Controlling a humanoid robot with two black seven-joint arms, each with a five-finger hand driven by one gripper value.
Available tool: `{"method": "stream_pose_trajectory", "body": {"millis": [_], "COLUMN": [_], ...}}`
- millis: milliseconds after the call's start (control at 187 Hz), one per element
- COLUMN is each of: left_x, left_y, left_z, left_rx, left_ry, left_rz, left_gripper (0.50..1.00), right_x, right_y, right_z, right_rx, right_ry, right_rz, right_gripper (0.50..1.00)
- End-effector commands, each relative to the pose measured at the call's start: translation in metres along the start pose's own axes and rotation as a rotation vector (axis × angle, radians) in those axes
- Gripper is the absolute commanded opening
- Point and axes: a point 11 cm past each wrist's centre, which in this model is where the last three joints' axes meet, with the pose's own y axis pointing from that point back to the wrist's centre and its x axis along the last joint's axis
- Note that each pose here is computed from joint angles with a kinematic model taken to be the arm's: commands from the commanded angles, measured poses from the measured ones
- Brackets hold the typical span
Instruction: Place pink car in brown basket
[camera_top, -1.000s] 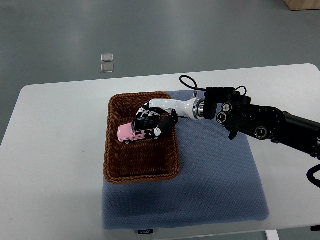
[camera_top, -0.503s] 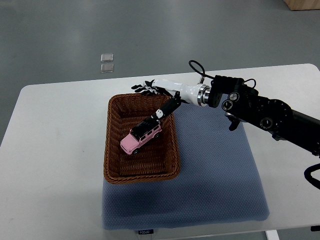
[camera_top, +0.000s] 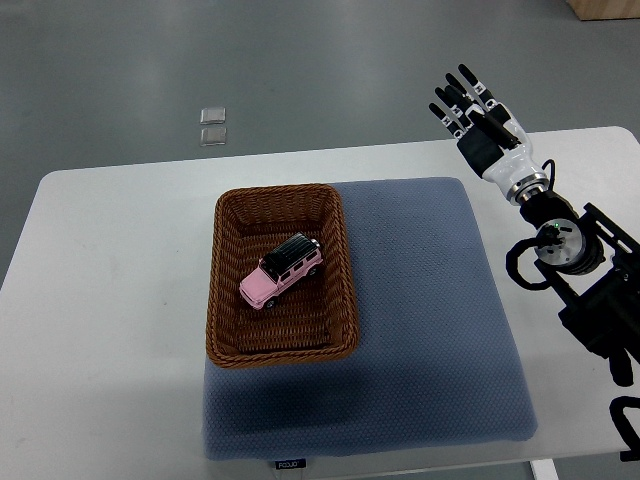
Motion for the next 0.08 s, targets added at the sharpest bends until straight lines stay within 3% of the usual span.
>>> {"method": "stream_pose_trajectory", "body": {"millis": [0, 75], "left_x": [-0.001, -0.001], "left_y": [0.000, 0.000], "left_z": [0.000, 0.000], "left_rx": [0.000, 0.000], "left_ry": [0.000, 0.000], "left_rz": [-0.002, -0.002], "left_gripper": [1.000, 1.000], "right_x": [0.024, 0.038], "right_y": [0.008, 0.011], "right_z": [0.015, 0.022], "right_rx": [0.018, 0.020], "right_ry": [-0.076, -0.084], "right_rz": [0.092, 0.122], "right_gripper": [0.905, 0.905]}}
